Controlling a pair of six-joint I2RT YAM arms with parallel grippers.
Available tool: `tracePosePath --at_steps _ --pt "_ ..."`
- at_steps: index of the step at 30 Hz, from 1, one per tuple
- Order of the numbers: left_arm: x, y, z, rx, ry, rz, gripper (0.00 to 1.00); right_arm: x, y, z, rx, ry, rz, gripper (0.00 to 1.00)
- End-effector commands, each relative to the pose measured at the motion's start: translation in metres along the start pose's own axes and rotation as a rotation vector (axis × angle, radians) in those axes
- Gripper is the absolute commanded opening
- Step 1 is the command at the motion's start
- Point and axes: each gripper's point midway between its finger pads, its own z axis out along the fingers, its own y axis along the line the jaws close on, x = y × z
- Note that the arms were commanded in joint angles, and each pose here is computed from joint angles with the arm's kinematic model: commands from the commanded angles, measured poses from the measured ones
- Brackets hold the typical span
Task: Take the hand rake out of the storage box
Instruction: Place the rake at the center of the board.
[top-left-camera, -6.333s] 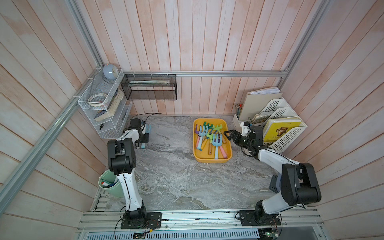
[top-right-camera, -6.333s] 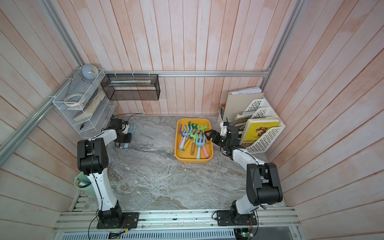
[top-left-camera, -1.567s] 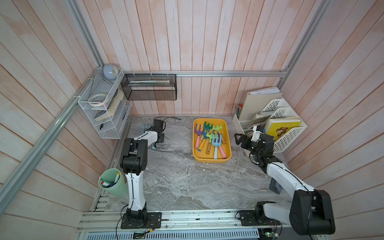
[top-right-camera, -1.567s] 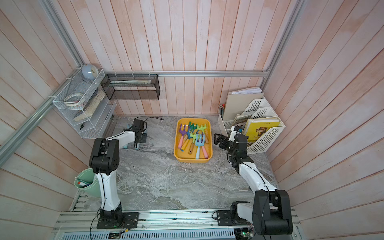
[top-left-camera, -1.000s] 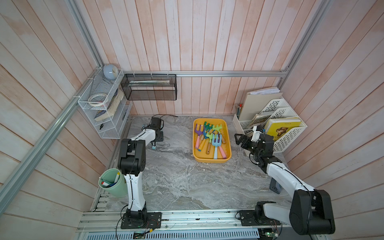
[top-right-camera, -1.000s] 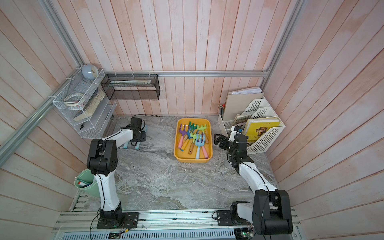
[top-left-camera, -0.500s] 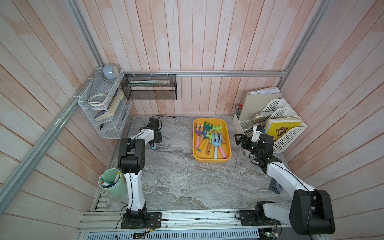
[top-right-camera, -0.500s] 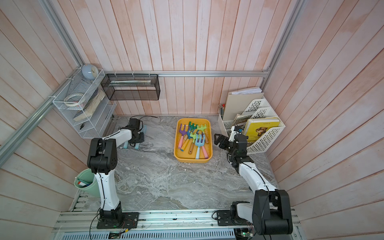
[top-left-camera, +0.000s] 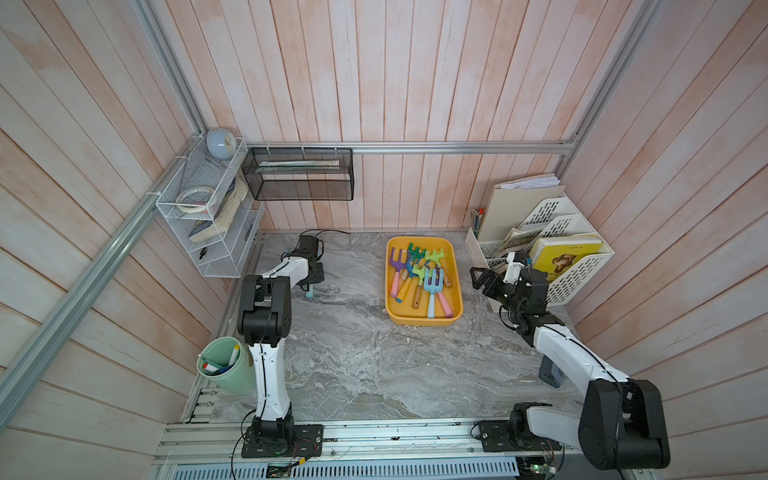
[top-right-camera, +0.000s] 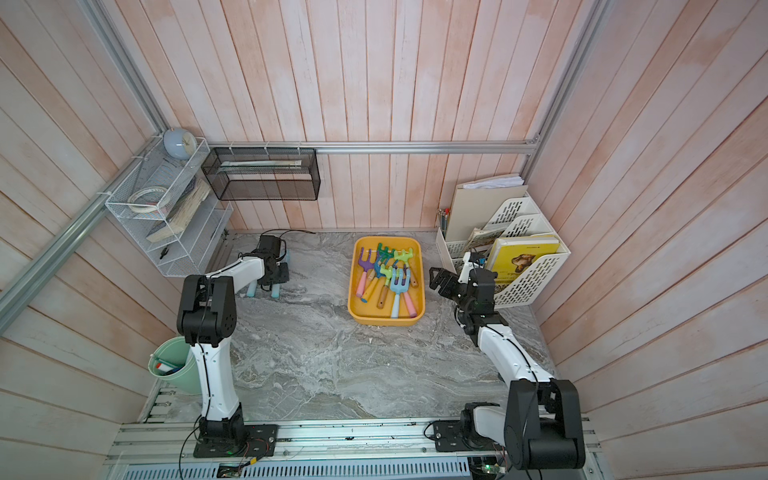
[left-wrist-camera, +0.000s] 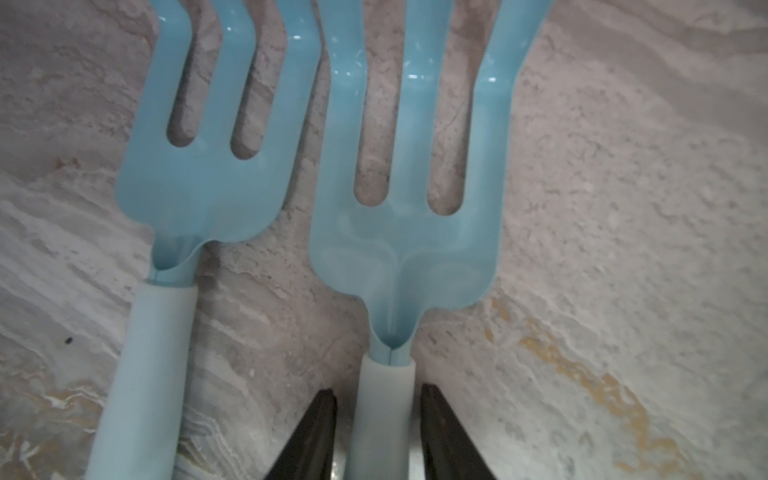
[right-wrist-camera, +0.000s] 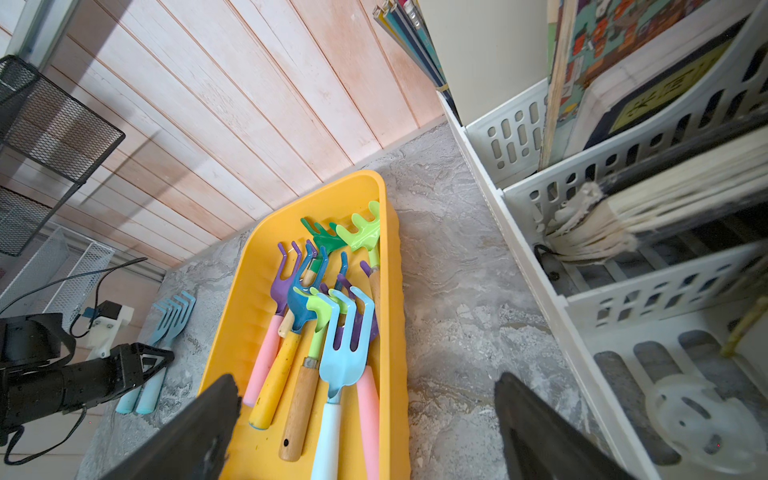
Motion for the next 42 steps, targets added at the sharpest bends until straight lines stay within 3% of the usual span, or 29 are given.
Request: tracePosePath --at_steps 1,9,22,36,42 --pt "0.003 0.004 0.001 -0.011 0.026 -0.004 0.52 0.0 -0.004 -0.001 0.011 -0.004 0.004 0.98" --pt "-0.019 0.006 -0.035 0.004 -0.058 -0.02 0.57 0.0 -0.003 -0.001 0.008 -0.004 0.005 0.98" --pt "0.002 0.007 -0.017 -0.003 0.002 -0.01 0.56 0.002 -0.003 0.0 0.005 -0.002 0.006 0.98" --pt "0.016 0.015 0.002 0.0 0.049 -0.018 0.45 0.002 -0.003 -0.001 0.005 -0.003 0.008 0.98" --pt "0.018 0.017 0.006 -0.001 0.056 -0.025 0.45 0.002 -0.004 0.0 0.004 -0.001 0.009 0.98"
